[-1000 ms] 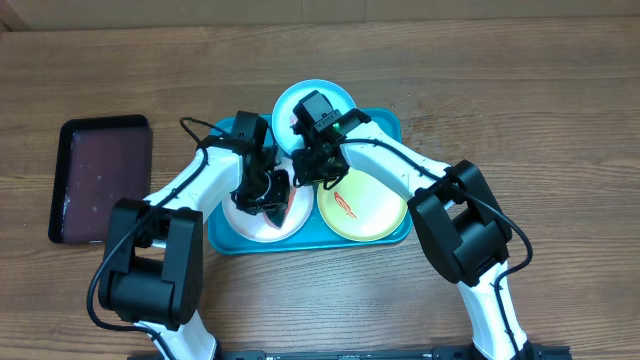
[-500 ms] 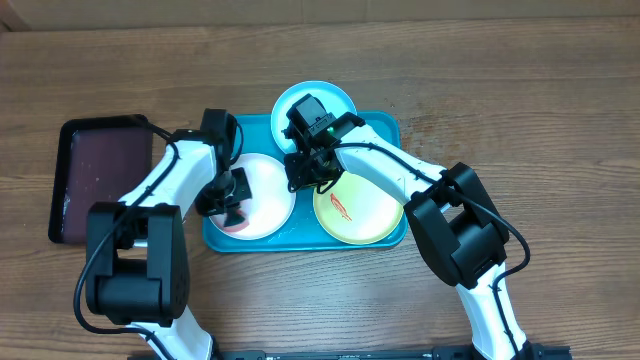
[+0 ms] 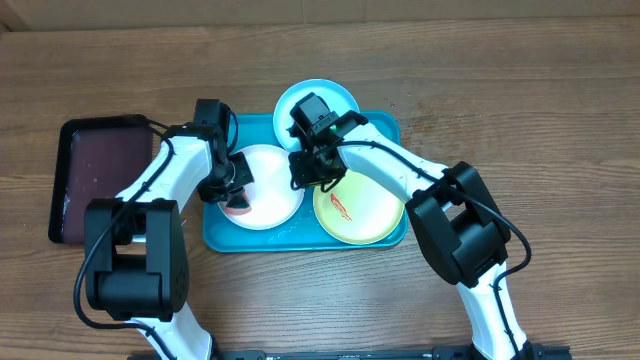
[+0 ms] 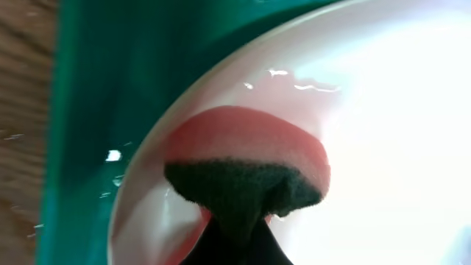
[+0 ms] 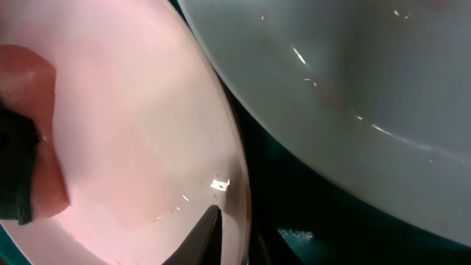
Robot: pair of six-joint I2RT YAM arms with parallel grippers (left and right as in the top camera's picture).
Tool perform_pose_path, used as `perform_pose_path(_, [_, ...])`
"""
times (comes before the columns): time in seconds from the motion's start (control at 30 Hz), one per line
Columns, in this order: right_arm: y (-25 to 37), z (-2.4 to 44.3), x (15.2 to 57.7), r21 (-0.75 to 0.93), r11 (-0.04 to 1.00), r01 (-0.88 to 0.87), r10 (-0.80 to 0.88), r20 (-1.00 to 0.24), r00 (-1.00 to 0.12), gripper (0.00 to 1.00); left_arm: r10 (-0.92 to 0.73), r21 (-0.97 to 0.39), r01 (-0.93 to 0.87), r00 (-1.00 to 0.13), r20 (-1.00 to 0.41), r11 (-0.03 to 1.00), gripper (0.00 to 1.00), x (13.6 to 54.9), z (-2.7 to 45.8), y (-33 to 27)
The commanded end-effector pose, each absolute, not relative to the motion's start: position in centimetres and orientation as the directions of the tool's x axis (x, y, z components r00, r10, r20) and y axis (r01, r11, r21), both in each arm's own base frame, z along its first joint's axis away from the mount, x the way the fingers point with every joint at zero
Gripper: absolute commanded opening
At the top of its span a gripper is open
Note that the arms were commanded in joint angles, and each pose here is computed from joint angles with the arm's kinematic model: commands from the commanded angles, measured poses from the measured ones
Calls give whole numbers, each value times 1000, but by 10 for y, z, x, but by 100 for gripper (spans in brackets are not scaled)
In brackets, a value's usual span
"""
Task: Clean dirty plates on tray and stack at the side
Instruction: 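Scrub the white plate's red smear with the left-held sponge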
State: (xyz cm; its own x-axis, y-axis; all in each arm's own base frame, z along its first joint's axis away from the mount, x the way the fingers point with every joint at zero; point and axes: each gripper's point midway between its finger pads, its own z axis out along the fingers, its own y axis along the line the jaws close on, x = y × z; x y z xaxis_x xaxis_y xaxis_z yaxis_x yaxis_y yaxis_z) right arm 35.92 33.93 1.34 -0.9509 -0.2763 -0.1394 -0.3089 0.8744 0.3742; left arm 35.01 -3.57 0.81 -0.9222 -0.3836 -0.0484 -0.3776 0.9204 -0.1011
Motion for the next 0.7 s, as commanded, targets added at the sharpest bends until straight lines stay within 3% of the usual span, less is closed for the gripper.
perform_pose_path(0.0, [341, 11, 362, 372, 874, -314, -280, -144, -949, 15, -308, -214, -311, -950, 50, 926, 4, 343, -8, -77])
perform_pose_path(0.4, [340, 11, 361, 371, 874, -314, -281, -140, -949, 14, -71, -303, -78, -997, 33, 950, 4, 340, -10, -102])
perform_pose_path(0.67, [344, 11, 358, 371, 871, -323, -290, -141, -946, 4, -53, -325, -53, -999, 8, 944, 4, 347, -3, -106])
